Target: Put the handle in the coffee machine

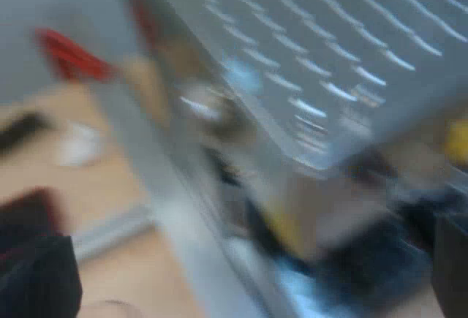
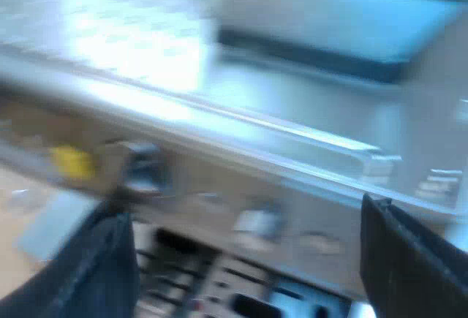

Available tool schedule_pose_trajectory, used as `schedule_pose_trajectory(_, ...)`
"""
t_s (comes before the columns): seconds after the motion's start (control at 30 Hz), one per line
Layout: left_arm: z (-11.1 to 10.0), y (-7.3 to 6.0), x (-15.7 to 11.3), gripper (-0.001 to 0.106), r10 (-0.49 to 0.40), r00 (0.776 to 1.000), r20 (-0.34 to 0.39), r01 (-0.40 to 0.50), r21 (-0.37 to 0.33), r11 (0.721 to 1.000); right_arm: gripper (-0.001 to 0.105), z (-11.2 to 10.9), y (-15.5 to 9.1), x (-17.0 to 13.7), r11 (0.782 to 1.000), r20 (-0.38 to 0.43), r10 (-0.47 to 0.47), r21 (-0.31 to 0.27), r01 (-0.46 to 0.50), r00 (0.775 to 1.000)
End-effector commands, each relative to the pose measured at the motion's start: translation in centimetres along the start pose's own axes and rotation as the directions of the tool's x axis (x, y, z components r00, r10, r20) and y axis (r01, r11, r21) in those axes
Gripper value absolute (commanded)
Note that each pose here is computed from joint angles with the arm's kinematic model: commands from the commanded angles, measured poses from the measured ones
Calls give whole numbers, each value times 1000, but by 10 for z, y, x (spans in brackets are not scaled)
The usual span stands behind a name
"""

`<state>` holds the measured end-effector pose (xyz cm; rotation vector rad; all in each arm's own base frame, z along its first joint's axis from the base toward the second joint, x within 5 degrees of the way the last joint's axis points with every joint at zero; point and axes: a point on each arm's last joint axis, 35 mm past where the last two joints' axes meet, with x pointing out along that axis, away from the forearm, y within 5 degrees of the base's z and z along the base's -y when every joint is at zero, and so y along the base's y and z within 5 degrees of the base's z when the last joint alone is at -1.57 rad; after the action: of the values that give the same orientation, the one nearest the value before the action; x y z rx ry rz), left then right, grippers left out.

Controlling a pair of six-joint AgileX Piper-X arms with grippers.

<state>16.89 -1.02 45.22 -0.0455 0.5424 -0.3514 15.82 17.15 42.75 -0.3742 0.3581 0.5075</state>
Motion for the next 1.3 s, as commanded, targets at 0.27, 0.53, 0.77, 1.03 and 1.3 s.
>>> schedule_pose_trajectory(0.27, 11, -9, -39, 105, 204, 962, 183, -207, -2, 978, 66, -23, -84, -30, 969, -152, -191, 132, 211, 970)
schedule_pose_trajectory(0.53, -6, -20, -69, 105, 202, 948, 244, -199, -35, 979, 66, -54, -118, -66, 918, -259, -324, 148, 369, 910)
schedule_pose_trajectory(0.77, -33, -26, -81, 105, 201, 943, 263, -200, -32, 979, 66, -88, -105, -94, 911, -267, -310, 191, 365, 912)
schedule_pose_trajectory(1.03, -102, -38, -107, 105, 196, 916, 349, -202, -20, 979, 66, -119, -78, -133, 899, -167, -362, 197, 391, 917)
schedule_pose_trajectory(1.3, -156, -48, -126, 105, 192, 898, 396, -204, -10, 979, 66, -148, -52, -170, 887, -28, -421, 197, 418, 907)
